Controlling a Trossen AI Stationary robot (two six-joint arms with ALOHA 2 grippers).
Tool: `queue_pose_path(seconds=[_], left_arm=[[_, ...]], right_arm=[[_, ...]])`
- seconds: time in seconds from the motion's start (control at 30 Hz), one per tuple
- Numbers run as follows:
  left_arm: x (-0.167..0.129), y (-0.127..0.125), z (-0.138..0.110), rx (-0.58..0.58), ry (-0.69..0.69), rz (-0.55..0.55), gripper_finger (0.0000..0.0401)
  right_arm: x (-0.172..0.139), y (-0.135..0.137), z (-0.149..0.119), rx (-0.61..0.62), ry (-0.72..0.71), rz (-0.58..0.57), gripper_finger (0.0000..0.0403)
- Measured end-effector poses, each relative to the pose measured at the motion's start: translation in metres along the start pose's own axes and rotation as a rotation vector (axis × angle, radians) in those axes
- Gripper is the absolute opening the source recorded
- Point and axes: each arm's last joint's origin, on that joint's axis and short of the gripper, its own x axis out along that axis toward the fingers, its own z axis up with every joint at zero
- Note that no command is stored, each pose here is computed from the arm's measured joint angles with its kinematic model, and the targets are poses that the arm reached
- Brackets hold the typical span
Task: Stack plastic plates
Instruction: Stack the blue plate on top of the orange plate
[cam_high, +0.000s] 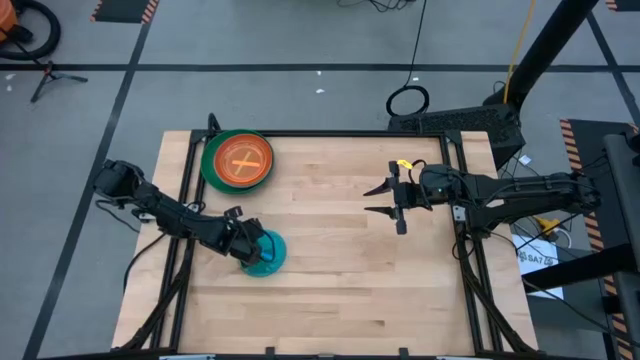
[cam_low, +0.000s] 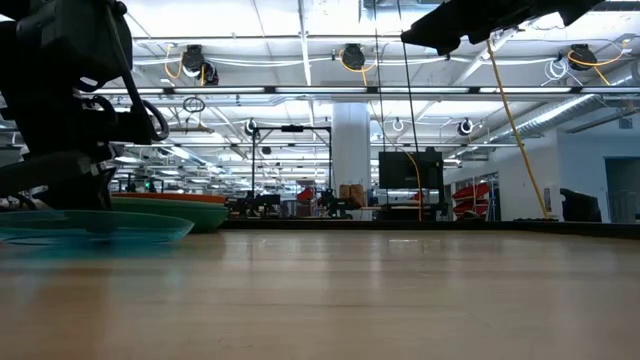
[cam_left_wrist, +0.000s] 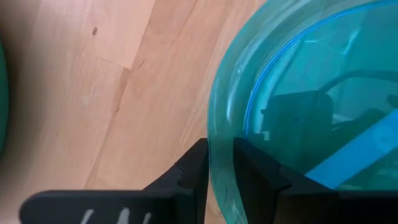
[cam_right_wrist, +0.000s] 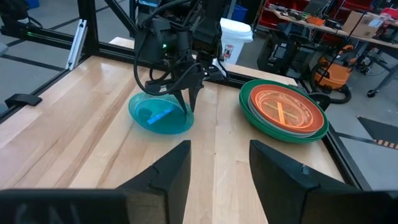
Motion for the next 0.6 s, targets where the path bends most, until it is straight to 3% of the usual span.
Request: queue_pose_path(seconds=[0.3,0.6], left_arm=[[-0.002,0.000,0.001,0.023,0.008,0.008,0.0076],[-0.025,-0.001,0.017,0.093,0.048,0.060,0.0076]], right_arm=[[0.000,0.000,0.000,-0.001,0.000,0.000,0.0154],[0.000,0.000,0.000,-0.001,0.000,0.000,0.0154]])
